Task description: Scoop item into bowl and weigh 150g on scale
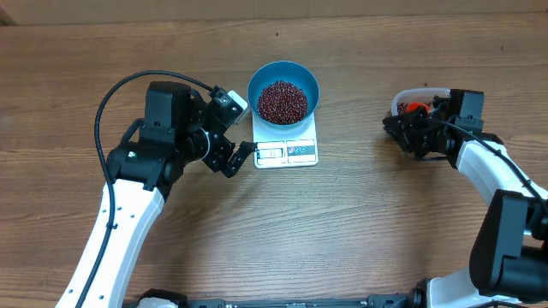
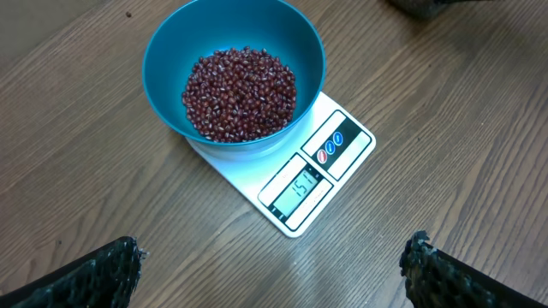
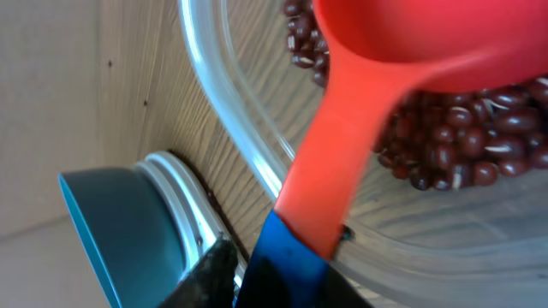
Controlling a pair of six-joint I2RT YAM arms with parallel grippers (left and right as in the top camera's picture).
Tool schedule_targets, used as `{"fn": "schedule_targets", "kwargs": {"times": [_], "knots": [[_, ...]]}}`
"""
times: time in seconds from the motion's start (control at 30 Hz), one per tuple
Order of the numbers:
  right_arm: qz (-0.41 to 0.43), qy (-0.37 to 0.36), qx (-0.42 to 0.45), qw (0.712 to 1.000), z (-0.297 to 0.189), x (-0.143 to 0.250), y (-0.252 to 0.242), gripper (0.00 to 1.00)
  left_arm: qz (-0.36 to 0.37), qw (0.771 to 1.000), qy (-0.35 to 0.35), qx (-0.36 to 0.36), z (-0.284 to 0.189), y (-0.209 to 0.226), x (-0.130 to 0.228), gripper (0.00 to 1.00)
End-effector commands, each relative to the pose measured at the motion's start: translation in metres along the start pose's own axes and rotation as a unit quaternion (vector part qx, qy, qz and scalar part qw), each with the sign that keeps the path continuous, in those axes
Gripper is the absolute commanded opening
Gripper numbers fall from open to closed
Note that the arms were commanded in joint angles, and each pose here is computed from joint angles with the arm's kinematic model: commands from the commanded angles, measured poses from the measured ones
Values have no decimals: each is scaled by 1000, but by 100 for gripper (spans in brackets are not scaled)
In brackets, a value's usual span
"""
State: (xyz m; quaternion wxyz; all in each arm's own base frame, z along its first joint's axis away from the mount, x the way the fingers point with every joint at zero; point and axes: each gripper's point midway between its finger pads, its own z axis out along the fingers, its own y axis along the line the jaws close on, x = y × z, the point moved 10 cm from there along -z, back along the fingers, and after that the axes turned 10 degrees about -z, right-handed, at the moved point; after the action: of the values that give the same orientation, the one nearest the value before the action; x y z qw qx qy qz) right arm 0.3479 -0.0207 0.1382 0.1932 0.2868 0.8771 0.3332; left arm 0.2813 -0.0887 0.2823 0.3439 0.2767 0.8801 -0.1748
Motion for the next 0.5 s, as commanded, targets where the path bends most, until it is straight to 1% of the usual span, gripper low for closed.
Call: {"fn": "schedule_targets", "kwargs": {"times": [0.0,0.27,0.47], "knots": [[1,11,-9,1000,2,2,0,19,-6,1000,-2,-2,-1,3,-1,100],[7,19,-10,1000,-1,5,1,8,-6,1000,-2,-2,-1,3,0,99],[1,9,-16,1000,-11,6,9,4,-6,1000,-2,-2,-1,3,0,99]]}}
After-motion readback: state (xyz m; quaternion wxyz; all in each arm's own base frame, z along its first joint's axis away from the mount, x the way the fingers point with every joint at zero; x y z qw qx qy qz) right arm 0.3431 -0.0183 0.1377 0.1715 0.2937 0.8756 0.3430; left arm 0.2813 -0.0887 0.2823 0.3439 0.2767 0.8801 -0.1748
